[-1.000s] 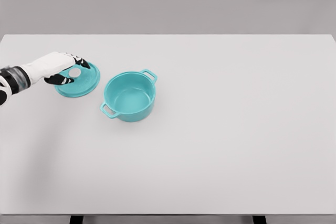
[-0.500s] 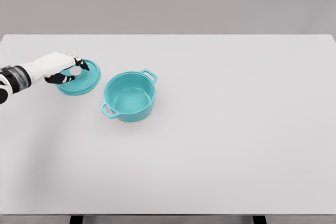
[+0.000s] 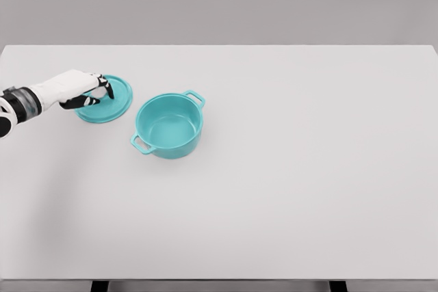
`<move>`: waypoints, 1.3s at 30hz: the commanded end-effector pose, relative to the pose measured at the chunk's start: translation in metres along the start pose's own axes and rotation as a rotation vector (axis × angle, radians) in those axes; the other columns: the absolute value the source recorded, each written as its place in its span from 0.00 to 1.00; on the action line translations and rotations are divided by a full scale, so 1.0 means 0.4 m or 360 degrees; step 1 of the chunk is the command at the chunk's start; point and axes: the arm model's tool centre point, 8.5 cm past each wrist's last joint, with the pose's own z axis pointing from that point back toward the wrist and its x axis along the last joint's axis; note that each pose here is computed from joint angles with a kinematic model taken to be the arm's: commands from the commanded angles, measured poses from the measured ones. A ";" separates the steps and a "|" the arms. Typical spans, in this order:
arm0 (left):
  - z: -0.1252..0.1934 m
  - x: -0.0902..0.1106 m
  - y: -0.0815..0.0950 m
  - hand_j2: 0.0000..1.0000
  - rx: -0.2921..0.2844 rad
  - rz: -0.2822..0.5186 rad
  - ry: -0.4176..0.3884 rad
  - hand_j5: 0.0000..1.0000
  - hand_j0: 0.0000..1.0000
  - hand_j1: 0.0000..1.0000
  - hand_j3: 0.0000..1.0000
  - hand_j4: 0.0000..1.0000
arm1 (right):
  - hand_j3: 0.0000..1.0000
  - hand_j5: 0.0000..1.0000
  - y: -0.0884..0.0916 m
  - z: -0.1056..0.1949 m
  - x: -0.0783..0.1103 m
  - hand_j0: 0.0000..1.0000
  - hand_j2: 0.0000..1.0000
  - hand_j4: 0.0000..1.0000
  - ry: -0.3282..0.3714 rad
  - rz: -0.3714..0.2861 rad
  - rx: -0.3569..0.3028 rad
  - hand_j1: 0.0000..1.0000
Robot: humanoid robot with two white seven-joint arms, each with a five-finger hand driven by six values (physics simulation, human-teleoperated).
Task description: Cover the pot with left arm
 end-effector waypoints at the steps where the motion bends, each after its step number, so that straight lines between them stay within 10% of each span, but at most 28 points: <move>1: 0.002 0.000 0.006 0.49 0.0015 0.0007 -0.0003 0.49 0.49 0.49 0.49 0.49 | 1.00 1.00 0.000 0.000 -0.001 1.00 1.00 1.00 0.0002 0.0000 0.0001 1.00; 27: 0.099 0.050 0.126 0.49 0.0184 -0.0240 -0.0125 0.49 0.49 0.49 0.49 0.49 | 1.00 1.00 0.000 0.000 0.000 1.00 1.00 1.00 0.0000 0.0000 0.0000 1.00; 39: 0.109 0.147 0.170 0.49 0.0208 -0.0392 -0.0310 0.49 0.49 0.49 0.49 0.49 | 1.00 1.00 0.000 0.000 -0.001 1.00 1.00 1.00 0.0002 0.0000 0.0001 1.00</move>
